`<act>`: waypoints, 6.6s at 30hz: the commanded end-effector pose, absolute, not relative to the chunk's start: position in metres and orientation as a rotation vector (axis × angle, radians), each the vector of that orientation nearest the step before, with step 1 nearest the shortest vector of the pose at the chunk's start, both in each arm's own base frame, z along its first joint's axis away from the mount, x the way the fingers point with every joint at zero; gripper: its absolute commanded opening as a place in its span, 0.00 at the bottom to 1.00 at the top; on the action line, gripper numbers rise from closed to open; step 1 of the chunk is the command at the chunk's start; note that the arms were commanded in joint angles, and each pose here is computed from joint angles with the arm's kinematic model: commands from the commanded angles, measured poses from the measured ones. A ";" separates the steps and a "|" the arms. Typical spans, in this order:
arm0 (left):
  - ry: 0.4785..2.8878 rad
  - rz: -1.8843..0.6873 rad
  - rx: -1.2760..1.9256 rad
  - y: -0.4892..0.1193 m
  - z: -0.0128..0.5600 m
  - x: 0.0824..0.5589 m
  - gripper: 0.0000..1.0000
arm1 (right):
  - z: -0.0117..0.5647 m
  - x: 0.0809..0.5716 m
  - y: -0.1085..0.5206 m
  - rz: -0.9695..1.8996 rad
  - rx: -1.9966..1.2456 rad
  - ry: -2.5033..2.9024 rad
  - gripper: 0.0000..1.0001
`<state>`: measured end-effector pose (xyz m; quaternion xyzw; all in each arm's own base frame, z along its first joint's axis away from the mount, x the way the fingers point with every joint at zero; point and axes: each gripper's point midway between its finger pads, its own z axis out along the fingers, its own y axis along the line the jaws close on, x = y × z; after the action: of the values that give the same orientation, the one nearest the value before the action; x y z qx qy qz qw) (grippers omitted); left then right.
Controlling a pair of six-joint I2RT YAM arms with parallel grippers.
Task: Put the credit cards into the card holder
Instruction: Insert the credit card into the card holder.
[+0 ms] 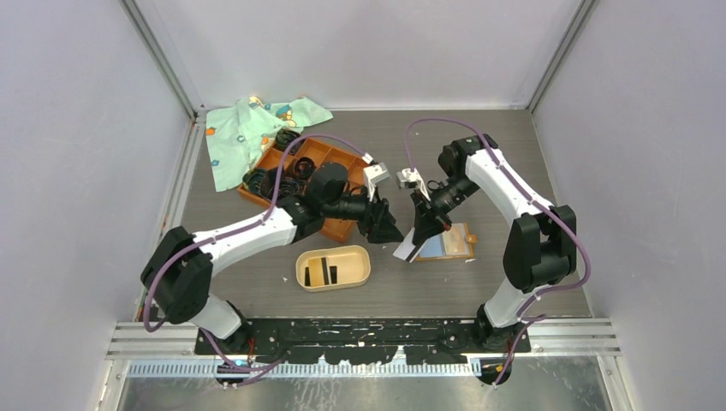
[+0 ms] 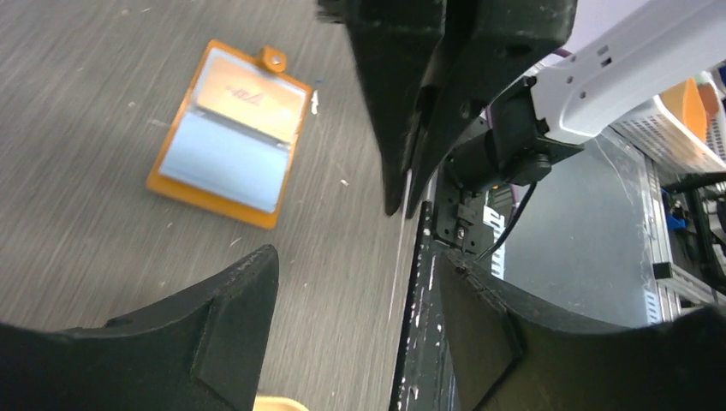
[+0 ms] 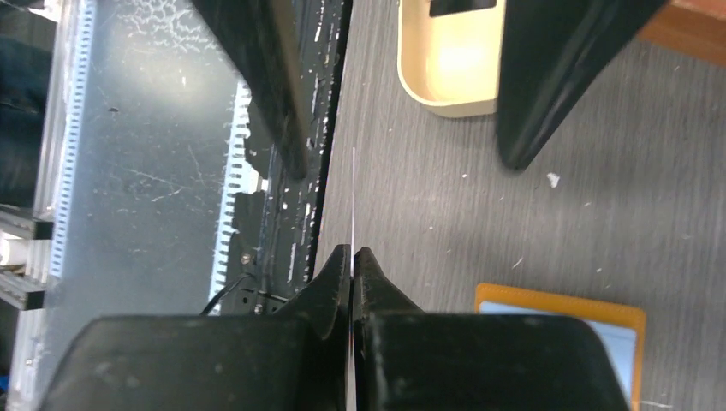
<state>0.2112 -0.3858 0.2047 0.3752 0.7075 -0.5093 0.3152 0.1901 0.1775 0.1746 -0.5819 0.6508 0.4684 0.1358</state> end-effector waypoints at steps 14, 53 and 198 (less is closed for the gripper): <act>1.774 -1.535 1.127 -0.421 0.200 0.185 0.36 | 0.200 0.183 0.183 1.409 -1.727 1.836 0.01; 1.731 -1.228 0.876 -0.383 0.230 0.206 0.00 | 0.228 0.167 0.188 1.419 -1.628 1.808 0.46; 1.666 -1.584 0.218 -0.351 0.336 0.231 0.00 | 0.284 0.234 0.142 0.995 -0.844 2.002 0.63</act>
<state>0.2127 -0.3627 0.3407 0.1507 0.6412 -0.6500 0.3791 0.2141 0.1722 0.3060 -0.3247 0.7312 0.5027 0.3274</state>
